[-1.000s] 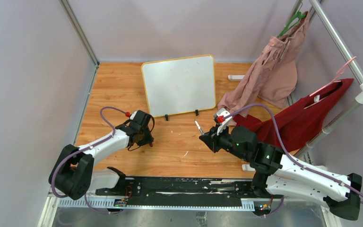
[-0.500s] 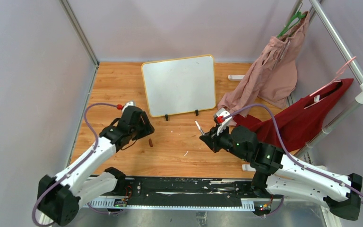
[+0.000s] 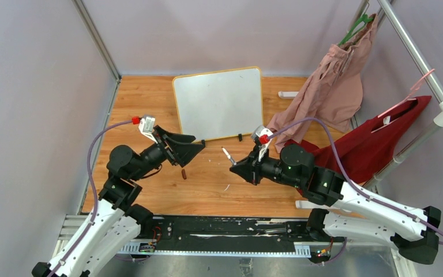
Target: Write a sentence on the whiteboard
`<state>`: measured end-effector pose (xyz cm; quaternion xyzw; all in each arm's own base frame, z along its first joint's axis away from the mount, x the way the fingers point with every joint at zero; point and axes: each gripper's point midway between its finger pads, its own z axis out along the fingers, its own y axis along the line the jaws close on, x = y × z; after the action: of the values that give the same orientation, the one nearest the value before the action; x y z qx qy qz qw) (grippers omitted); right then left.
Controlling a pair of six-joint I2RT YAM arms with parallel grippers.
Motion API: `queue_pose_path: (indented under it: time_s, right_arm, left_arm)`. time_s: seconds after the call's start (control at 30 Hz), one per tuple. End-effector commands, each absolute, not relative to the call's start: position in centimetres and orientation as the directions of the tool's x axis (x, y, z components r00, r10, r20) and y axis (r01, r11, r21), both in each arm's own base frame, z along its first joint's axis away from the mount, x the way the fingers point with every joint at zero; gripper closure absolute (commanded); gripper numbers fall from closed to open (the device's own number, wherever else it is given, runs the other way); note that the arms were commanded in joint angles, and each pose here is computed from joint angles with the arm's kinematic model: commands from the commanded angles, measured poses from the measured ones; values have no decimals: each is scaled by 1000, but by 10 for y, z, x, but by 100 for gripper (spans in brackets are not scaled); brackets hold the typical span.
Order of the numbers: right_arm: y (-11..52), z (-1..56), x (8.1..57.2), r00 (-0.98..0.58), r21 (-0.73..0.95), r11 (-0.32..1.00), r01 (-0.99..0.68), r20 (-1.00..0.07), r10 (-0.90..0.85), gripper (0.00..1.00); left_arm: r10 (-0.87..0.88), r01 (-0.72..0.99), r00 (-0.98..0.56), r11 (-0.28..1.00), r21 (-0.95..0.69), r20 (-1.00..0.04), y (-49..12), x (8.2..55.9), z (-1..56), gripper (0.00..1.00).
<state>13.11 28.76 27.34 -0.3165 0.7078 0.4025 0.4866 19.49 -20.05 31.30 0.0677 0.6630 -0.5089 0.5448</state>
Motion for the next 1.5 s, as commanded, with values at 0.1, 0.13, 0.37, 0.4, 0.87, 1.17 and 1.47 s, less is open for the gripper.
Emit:
queue_pose_path:
  time_s: [0.1,0.13,0.37,0.4,0.87,1.17,1.47]
  right_arm:
    - [326,339,108,-332,337,239,-911,-941,60,100]
    - [330,342,107,-337,343,225,-912,-939,64,100]
    - [349,351,101,-358,363,143,-921,-932,57,100]
    - [350,351,100,-359,363,136,-922,-932,56,100]
    - [355,347,92,-362,362,89,-928,-932,16,100]
    - [355,343,90,-364,363,78,-928,-931,1,100]
    - [356,344,89,-363,362,70,-930,-932,0,100]
  left_arm:
    - [-365,860,-403,164,-484,-839,-229,139,351,20]
    - [-361,867,-397,154,-474,-844,-228,136,353,20]
    - [-333,898,-377,95,-429,-864,-228,118,365,21]
    - [-327,900,-379,88,-427,-866,-228,116,365,21]
    - [-331,896,-386,89,-436,-861,-230,120,371,47]
    - [-334,898,-384,81,-432,-861,-229,117,373,66]
    - [-332,899,-386,75,-432,-861,-229,115,373,98]
